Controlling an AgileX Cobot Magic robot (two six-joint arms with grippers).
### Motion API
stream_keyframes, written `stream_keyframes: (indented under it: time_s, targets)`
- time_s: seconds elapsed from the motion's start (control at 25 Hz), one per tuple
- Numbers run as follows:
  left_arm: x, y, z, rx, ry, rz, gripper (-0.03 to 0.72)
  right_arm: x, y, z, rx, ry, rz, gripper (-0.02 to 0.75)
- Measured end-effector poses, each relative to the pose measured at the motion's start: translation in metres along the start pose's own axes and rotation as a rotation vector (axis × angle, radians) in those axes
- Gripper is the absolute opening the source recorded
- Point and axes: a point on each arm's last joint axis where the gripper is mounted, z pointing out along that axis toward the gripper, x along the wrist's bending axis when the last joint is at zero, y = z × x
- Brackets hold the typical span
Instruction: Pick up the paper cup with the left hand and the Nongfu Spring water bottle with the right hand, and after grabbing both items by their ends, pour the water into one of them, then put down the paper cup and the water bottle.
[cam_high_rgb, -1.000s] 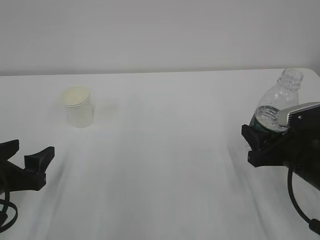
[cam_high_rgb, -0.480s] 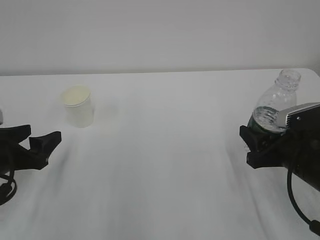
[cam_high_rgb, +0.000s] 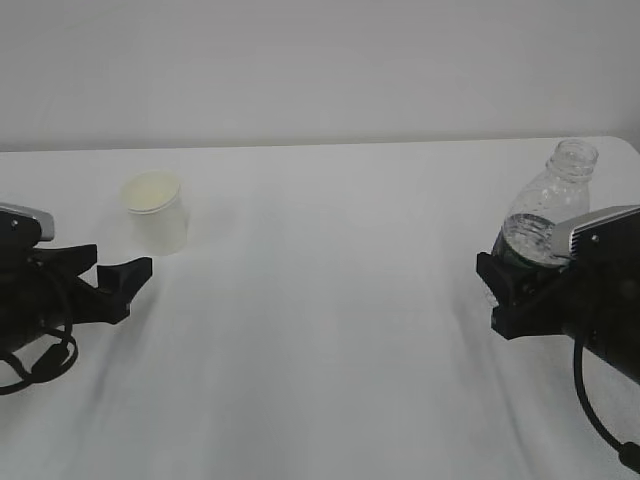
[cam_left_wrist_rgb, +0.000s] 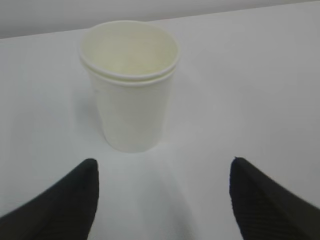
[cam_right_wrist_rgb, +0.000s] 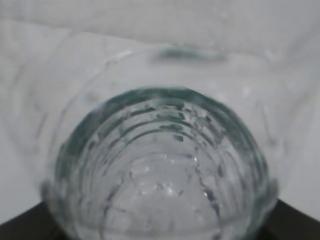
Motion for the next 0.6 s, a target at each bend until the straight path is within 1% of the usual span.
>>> stream_keyframes:
  time_s: [0.6]
  targets:
    - [0.009, -0.006, 0.040, -0.031, -0.002, 0.003, 0.593, 0.001, -0.003, -0.003, 0.014, 0.002, 0.003, 0.451]
